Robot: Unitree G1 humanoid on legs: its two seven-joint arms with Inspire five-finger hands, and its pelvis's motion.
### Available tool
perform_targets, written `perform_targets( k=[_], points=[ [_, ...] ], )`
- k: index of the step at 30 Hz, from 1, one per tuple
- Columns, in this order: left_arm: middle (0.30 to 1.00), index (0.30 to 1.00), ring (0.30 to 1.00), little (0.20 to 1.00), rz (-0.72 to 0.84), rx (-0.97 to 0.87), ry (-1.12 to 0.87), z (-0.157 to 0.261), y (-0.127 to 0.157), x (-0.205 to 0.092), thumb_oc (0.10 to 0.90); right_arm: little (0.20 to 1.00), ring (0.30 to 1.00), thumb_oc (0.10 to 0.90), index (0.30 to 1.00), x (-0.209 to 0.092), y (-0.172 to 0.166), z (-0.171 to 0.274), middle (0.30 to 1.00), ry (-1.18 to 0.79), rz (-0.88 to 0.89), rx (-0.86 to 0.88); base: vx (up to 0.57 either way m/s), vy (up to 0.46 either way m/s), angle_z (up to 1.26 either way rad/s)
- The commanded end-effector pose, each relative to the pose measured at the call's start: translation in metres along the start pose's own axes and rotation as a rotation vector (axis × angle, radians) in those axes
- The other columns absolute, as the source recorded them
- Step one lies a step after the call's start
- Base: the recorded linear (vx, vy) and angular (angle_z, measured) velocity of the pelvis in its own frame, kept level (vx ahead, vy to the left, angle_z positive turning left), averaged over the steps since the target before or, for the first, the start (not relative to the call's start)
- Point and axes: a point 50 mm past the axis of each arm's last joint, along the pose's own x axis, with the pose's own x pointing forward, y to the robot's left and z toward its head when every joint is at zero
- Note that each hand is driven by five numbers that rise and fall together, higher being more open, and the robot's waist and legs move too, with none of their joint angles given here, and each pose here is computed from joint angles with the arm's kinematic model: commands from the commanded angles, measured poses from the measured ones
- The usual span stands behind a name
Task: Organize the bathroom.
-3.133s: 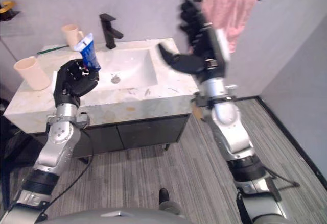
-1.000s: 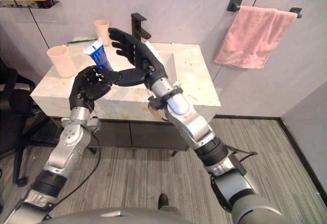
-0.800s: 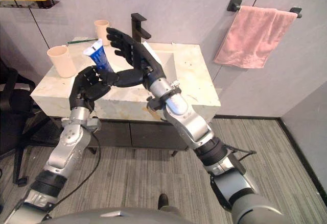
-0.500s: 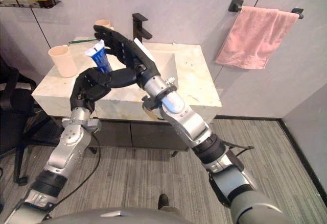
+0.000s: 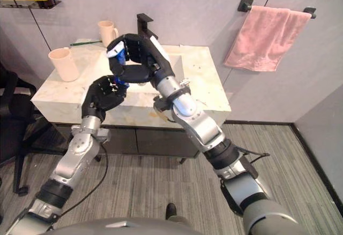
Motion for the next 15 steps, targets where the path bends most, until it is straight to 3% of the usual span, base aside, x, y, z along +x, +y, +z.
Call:
perform_targets(
  k=[1,2,3,15],
  points=[
    [0.3,0.3,0.3,0.3,0.055,-0.051,-0.35,0.071,0.002,0.029,0.4,0.3,0.3,0.4,0.3,0.019,0.015,0.064,0.3,-0.31,0.104,0.003,0.0,0.0,0.0],
    [0.846,0.846,0.846,0.846,0.066,-0.05,-0.352,0.071,0.003,0.029,0.764,0.3,0.3,0.4,0.3,0.02,0.015,0.065,0.3,-0.314,0.109,-0.005,0.0,0.031,0.0],
    [0.9,0.9,0.9,0.9,0.09,-0.051,-0.357,0.072,0.005,0.028,0.8,0.3,0.3,0.4,0.3,0.021,0.015,0.068,0.3,-0.322,0.116,-0.023,-0.01,0.032,0.0],
    [0.9,0.9,0.9,0.9,0.252,-0.016,-0.406,0.081,0.044,0.011,0.8,0.3,0.3,0.4,0.3,0.03,0.003,0.102,0.3,-0.431,0.088,-0.189,-0.03,0.046,0.18]
  ],
)
